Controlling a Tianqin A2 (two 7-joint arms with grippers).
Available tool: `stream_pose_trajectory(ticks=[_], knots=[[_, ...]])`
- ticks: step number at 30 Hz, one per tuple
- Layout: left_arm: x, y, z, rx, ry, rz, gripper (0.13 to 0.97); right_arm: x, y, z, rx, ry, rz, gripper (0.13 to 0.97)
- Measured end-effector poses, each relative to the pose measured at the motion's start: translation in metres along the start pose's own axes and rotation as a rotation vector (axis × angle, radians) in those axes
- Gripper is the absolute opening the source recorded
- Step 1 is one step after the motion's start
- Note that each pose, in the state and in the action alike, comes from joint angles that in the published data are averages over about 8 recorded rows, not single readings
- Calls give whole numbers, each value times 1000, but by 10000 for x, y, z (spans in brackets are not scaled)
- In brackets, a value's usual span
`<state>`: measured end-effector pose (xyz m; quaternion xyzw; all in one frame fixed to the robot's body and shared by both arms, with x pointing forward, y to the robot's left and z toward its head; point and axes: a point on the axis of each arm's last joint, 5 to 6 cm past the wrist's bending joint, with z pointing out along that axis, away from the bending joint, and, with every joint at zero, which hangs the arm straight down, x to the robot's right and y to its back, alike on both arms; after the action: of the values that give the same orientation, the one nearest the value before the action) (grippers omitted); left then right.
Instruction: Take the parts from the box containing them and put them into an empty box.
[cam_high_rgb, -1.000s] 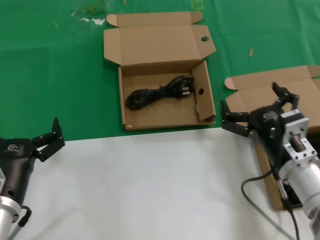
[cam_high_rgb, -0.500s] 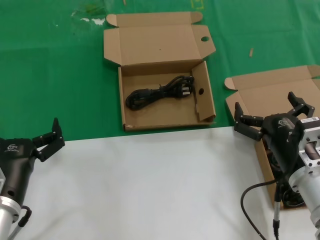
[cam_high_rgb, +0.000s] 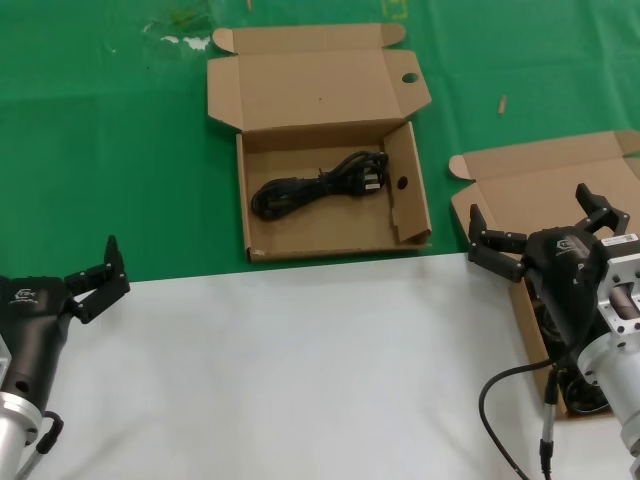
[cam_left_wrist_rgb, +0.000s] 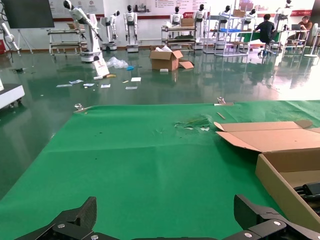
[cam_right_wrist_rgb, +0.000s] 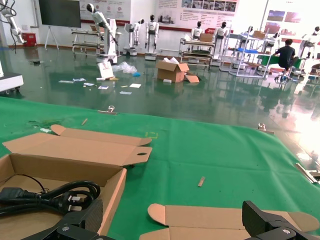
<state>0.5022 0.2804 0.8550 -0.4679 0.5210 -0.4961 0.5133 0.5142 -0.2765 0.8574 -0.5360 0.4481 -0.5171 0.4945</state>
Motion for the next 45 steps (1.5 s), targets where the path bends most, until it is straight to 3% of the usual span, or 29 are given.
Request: stream_pose_trajectory(ticks=[45], knots=[[0, 0, 0, 0, 0, 0, 966, 0, 0, 0, 0, 0, 0, 966]])
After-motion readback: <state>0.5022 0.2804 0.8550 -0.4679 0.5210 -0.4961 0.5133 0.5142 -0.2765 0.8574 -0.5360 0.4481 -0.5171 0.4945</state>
